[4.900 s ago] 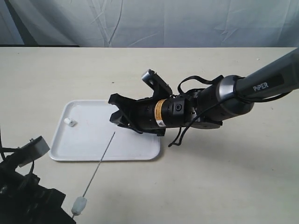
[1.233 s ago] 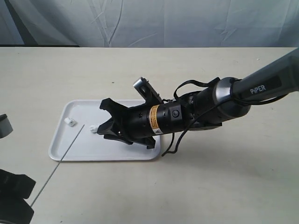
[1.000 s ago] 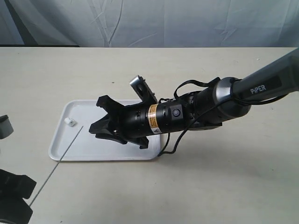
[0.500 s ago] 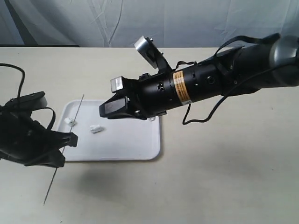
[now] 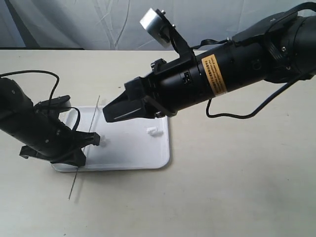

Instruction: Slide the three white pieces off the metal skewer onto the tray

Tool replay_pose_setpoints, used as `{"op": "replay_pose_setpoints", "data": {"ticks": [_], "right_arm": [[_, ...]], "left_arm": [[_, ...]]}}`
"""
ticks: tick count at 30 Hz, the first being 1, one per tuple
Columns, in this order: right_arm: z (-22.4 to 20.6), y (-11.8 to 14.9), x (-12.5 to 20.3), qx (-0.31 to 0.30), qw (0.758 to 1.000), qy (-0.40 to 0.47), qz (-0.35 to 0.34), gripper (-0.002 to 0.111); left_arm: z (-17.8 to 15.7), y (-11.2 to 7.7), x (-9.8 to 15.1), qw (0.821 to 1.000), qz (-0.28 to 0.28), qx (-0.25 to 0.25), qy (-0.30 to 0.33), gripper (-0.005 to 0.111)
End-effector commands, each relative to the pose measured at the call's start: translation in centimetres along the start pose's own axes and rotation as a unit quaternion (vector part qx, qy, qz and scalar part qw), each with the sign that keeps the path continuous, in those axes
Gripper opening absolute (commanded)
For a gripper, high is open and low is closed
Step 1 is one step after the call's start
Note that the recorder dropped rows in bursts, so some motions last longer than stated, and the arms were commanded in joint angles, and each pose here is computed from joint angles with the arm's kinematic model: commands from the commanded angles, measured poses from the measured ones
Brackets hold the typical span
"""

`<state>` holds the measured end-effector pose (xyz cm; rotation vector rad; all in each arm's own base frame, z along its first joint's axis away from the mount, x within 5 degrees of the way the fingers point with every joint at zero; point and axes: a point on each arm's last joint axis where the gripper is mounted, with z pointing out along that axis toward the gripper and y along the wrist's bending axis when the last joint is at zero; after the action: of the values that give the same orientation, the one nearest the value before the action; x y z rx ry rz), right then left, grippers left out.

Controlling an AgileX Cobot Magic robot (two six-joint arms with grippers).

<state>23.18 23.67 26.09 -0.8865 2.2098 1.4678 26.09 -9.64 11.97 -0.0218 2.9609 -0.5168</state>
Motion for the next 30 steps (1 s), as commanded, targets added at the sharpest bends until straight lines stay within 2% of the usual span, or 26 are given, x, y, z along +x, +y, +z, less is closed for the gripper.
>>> {"op": "replay_pose_setpoints", "data": {"ticks": [1,6,14,20,25,30], "right_arm": [[-0.3,0.2,-0.1,0.0,1.0,-0.001,0.003,0.021],[-0.3,0.3,-0.1,-0.003,1.0,0.001,0.003,0.021],[-0.4,0.5,0.0,-0.017,1.0,0.009,0.003,0.021],[-0.4,0.9,0.2,-0.032,0.999,0.017,0.003,0.021],[-0.9,1.6,0.1,-0.037,0.999,0.013,-0.008,0.021],[-1.6,2.4,-0.3,-0.025,0.999,-0.006,-0.023,0.021]], "left_arm": [[-0.8,-0.3,0.3,1.0,0.018,0.004,0.001,0.0],[-2.0,-0.9,0.1,0.999,0.027,0.018,-0.002,0.001],[-2.3,-1.1,0.0,0.999,0.029,0.021,-0.001,0.024],[-3.1,-1.2,-0.1,0.999,0.051,0.013,-0.016,0.025],[-6.3,-2.0,0.0,0.994,0.084,0.017,-0.072,0.025],[-11.3,-3.3,1.5,0.983,0.113,0.044,-0.138,0.025]]}}
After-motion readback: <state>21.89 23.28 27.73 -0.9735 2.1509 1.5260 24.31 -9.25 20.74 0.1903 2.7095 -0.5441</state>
